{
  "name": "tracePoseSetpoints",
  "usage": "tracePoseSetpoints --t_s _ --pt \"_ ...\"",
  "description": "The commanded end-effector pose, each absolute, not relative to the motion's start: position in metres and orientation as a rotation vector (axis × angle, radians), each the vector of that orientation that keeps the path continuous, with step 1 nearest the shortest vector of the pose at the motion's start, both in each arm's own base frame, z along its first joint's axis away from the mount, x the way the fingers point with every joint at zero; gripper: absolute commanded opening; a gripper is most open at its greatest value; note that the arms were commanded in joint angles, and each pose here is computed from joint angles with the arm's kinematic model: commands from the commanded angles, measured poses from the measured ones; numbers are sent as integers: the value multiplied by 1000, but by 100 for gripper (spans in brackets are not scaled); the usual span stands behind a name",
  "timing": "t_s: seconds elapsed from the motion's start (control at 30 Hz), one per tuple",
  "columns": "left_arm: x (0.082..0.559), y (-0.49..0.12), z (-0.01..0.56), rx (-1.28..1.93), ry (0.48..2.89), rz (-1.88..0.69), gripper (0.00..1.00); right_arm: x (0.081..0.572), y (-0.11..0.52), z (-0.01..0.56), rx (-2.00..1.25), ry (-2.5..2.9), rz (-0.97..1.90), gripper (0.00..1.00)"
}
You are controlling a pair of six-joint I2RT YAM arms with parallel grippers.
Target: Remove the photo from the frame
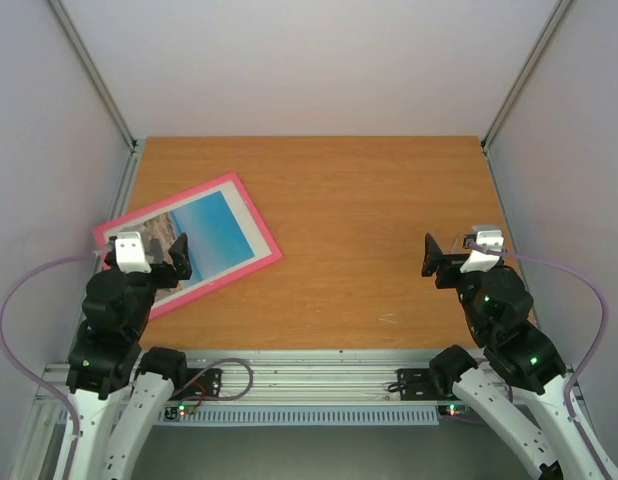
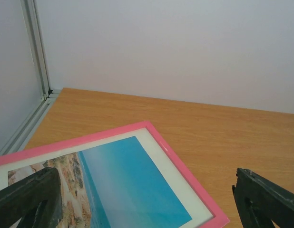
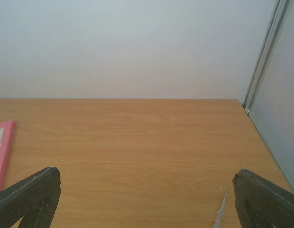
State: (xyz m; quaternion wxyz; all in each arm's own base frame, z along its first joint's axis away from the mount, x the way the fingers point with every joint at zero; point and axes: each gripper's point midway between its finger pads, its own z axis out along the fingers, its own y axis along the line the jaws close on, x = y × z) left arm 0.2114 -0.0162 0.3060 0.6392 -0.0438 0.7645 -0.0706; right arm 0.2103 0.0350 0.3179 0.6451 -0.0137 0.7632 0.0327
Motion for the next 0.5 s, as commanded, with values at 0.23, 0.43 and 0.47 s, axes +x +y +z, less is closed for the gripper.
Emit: tracePoseSetpoints --t_s 0.23,0.43,0.47 --pt "220 -24 325 -50 1707 -180 99 208 29 329 21 1712 80 98" --pt "235 -36 318 18 1772 -198 100 208 28 328 31 1722 82 98" --pt "239 -39 314 39 1794 -196 99 208 29 327 30 1724 84 99"
